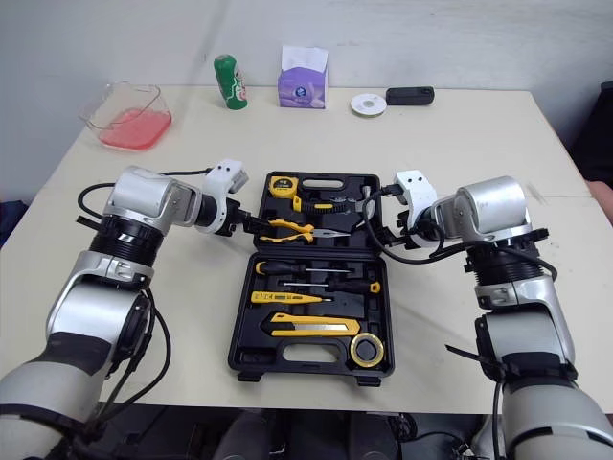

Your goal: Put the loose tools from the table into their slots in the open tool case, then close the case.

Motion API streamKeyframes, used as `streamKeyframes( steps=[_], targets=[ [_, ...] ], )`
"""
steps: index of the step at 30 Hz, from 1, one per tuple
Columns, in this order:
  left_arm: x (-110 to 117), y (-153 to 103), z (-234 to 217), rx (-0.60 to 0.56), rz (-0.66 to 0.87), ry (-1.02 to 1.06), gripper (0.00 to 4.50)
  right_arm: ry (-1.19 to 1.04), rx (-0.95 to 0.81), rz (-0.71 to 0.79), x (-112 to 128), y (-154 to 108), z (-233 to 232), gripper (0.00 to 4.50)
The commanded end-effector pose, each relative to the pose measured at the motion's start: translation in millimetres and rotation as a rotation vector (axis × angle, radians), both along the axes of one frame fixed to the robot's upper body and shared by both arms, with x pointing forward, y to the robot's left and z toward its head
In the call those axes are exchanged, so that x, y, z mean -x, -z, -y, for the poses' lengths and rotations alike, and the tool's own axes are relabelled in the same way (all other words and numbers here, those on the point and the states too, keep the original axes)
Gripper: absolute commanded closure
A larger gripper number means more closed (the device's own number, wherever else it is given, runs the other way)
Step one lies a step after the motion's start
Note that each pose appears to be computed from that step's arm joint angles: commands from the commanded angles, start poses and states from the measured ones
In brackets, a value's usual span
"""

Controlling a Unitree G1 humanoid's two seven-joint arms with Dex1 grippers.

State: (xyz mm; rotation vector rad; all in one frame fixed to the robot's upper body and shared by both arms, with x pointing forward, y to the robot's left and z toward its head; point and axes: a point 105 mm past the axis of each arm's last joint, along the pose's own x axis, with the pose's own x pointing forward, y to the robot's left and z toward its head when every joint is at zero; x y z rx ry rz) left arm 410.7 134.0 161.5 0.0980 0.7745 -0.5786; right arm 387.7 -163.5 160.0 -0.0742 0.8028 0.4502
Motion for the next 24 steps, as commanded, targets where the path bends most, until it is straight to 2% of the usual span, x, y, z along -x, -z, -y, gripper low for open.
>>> streamKeyframes(
  steps=[1, 7, 8, 9, 19, 22, 24],
  targets=[
    [2, 4, 8, 0.011, -0.011, 0.021, 0.89, 0.008, -0.012, 0.015, -3, -7, -2, 0.91],
    [5, 9, 14, 0.002, -0.028, 0.043, 3.55, 0.017, -0.017, -0.003, -4, 0, -5, 3.76],
    [6, 10, 15, -0.001, -0.030, 0.043, 3.83, 0.019, -0.015, -0.003, -4, 1, -4, 4.16],
    [5, 9, 15, 0.001, -0.029, 0.040, 3.93, 0.024, -0.013, -0.002, -5, 1, -4, 4.42],
    [-6, -14, 26, 0.091, 0.097, 0.027, 3.99, 0.065, -0.110, 0.061, -10, -13, -14, 4.50],
    [-13, -30, 29, 0.155, 0.198, 0.013, 4.05, 0.071, -0.158, 0.159, -15, -27, -17, 4.50],
    [-17, -44, 28, 0.202, 0.301, 0.004, 4.06, 0.038, -0.200, 0.285, -17, -43, -23, 4.50]
  ],
)
